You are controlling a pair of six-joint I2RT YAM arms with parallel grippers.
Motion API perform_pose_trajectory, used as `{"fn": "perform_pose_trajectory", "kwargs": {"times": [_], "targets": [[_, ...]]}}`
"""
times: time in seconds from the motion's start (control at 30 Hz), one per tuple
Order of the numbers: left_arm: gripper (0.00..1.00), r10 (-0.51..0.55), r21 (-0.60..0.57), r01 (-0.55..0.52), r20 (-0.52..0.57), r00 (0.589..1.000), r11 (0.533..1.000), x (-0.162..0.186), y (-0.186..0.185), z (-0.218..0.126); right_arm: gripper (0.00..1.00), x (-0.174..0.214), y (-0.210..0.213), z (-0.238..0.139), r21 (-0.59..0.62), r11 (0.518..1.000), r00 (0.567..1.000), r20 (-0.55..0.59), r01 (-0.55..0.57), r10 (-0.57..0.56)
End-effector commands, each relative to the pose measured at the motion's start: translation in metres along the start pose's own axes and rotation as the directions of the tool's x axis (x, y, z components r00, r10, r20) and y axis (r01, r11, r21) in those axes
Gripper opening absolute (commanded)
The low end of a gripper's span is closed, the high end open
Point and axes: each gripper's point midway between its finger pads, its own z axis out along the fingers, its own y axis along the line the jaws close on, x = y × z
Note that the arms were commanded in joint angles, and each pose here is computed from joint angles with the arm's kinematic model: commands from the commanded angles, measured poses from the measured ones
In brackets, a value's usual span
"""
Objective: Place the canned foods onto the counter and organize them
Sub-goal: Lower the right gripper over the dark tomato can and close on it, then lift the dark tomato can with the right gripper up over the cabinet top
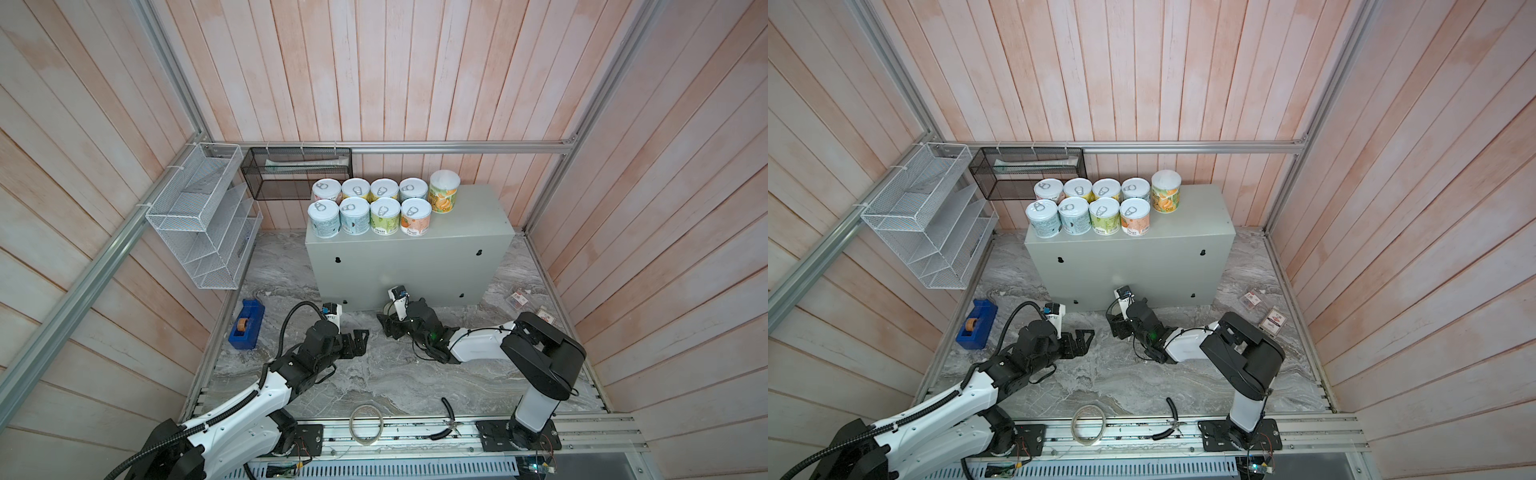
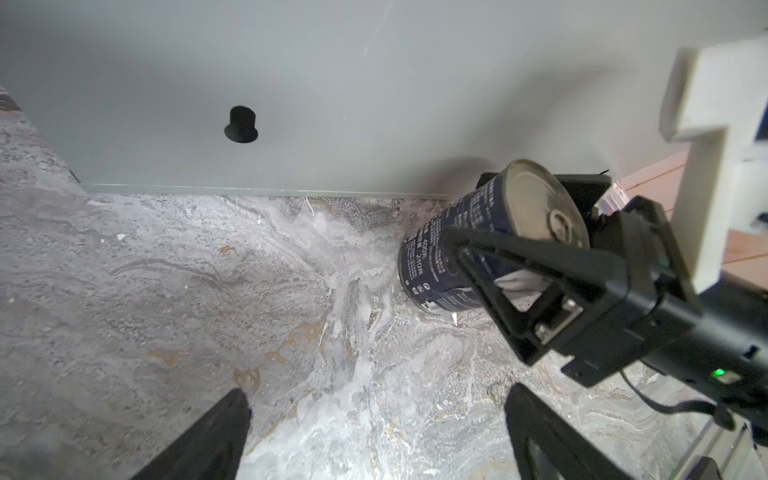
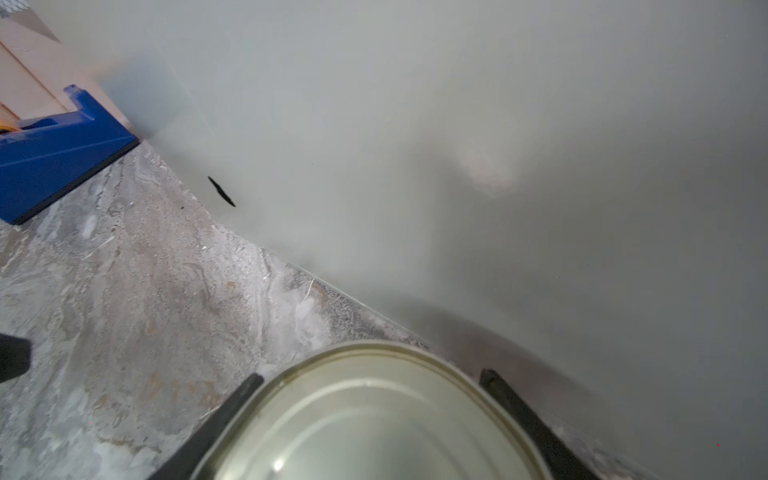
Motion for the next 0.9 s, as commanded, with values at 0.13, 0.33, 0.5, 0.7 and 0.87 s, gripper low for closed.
{"fn": "perform_pose_trajectory", "kwargs": {"times": [0.13, 0.33, 0.5, 0.7, 0.87], "targets": [[0.97, -0.008, -0.025, 0.008, 0.022, 1.0, 1.0, -0.002, 0.007, -0.003, 0.51, 0.022, -0.007, 0.011, 0.031, 0.999, 0.995, -0.102, -0.011, 0.015], [0.97, -0.022, -0.03, 0.023, 0.047, 0.999, 0.999, -0.002, 0.01, -0.009, 0.0, 0.027, -0.001, 0.017, 0.008, 1.0, 0.989, -0.148, 0.006, -0.004], [0.97, -0.02, -0.042, 0.023, 0.054, 0.998, 0.999, -0.004, 0.012, -0.014, 0.0, 0.029, 0.003, 0.01, -0.014, 1.0, 0.983, -0.184, -0.003, 0.0], [0.97, 0.006, -0.053, -0.003, 0.049, 0.999, 0.999, -0.01, 0.01, -0.014, 0.0, 0.026, 0.023, -0.027, -0.124, 0.991, 0.96, -0.281, -0.043, 0.007], [0.97, 0.009, -0.046, -0.007, 0.033, 0.999, 0.999, -0.007, 0.009, -0.007, 0.0, 0.008, 0.022, -0.063, -0.12, 0.991, 0.959, -0.282, -0.051, 0.016]]}}
